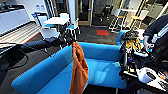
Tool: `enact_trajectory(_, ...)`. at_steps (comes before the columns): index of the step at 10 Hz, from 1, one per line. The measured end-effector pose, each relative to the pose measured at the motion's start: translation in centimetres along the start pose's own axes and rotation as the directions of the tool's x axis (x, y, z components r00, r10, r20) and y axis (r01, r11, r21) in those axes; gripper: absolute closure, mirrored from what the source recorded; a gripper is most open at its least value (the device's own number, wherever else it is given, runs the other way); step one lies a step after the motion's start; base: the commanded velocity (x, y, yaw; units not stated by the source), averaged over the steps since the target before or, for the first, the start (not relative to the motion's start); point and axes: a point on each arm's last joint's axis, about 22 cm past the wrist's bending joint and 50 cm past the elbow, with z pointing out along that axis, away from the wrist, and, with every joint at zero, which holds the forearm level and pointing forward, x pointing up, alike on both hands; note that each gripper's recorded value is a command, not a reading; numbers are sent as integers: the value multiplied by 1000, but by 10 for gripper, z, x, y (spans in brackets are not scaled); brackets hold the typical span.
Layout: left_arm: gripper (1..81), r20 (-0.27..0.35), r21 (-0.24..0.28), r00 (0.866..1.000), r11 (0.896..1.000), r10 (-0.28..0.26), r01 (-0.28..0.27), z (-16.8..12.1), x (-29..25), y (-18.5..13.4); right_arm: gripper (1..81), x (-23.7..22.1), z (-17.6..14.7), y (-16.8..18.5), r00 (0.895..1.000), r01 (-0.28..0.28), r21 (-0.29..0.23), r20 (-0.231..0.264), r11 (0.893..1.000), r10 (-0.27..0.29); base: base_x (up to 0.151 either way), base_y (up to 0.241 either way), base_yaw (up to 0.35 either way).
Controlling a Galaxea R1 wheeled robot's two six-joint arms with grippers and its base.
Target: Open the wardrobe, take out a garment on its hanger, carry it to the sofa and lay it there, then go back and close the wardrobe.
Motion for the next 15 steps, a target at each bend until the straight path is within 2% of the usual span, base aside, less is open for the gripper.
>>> enact_trajectory(2,811,-21,86,998,995,-55,56,-21,-5,-63,10,7,1,-1,999,40,4,17,999,-40,0,0,0)
enact_trajectory(3,811,-14,109,997,991,-74,75,-22,-15,-82,10,8,1,0,999,44,2,18,999,-44,0,0,0)
enact_trajectory(5,811,31,123,996,990,-78,74,-7,-51,-100,10,7,1,0,999,43,1,20,999,-43,0,0,0)
enact_trajectory(6,811,69,140,994,987,-90,80,2,-83,-119,10,7,2,-2,999,42,4,19,999,-43,0,0,0)
enact_trajectory(8,811,138,200,982,975,-127,98,14,-151,-168,10,7,2,-2,999,42,4,19,999,-43,0,0,0)
enact_trajectory(9,811,150,224,980,970,-134,98,19,-170,-186,10,6,2,-3,999,43,5,20,999,-43,0,0,0)
enact_trajectory(11,811,128,249,983,964,-133,98,22,-170,-206,10,6,2,-3,999,43,5,20,999,-43,0,0,0)
enact_trajectory(13,811,75,278,988,954,-135,109,15,-149,-226,10,7,2,-2,999,42,4,19,999,-42,0,0,0)
enact_trajectory(15,811,5,336,990,933,-141,131,-14,-118,-266,10,7,2,1,999,43,-3,19,999,-43,0,0,0)
